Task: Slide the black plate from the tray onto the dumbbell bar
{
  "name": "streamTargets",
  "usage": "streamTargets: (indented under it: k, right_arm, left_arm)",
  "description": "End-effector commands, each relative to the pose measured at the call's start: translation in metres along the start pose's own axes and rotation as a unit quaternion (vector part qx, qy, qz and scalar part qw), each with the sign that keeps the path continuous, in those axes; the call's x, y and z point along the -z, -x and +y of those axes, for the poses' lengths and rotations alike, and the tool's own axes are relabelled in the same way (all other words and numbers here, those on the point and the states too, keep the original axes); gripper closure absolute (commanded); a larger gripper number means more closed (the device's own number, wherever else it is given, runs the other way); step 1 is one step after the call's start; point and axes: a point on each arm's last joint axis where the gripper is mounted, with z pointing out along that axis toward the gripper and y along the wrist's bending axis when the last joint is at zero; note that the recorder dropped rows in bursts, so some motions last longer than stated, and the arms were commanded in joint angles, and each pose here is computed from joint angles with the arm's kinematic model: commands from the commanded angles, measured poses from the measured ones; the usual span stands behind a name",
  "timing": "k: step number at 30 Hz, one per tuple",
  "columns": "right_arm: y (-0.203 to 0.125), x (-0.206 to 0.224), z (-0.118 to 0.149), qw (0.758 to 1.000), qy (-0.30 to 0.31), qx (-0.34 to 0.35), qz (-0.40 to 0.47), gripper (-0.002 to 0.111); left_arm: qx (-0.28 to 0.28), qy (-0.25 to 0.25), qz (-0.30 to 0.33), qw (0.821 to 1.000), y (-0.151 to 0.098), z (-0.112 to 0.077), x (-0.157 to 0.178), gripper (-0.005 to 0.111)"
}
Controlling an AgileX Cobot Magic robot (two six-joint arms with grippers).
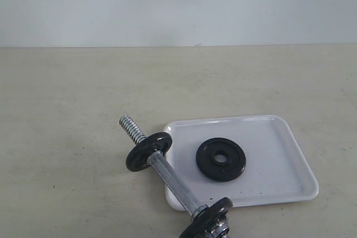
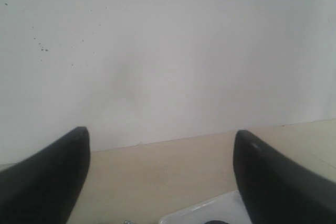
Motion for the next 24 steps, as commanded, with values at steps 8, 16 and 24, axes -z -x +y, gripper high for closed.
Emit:
streamTargets:
  k: [8,16,24]
  right_arm:
    - [0.052,0.028,0.034,0.99,0.092,0.092,-0.049,0.107]
    - [0.067,0.031,0.034,0.986,0.086,0.071,-0.124,0.107]
    - [0.067,0.031,0.034,0.987,0.087,0.062,-0.122,0.107]
  left_arm:
    - [0.088,-0.07,-0.02,0.994,0.004,-0.011,0.0,0.036]
    - [0.148,-0.119,-0.049,0.98,0.012,-0.019,0.002,0.036]
    - [0.152,-0.101,-0.078,0.98,0.017,-0.015,0.002,0.036]
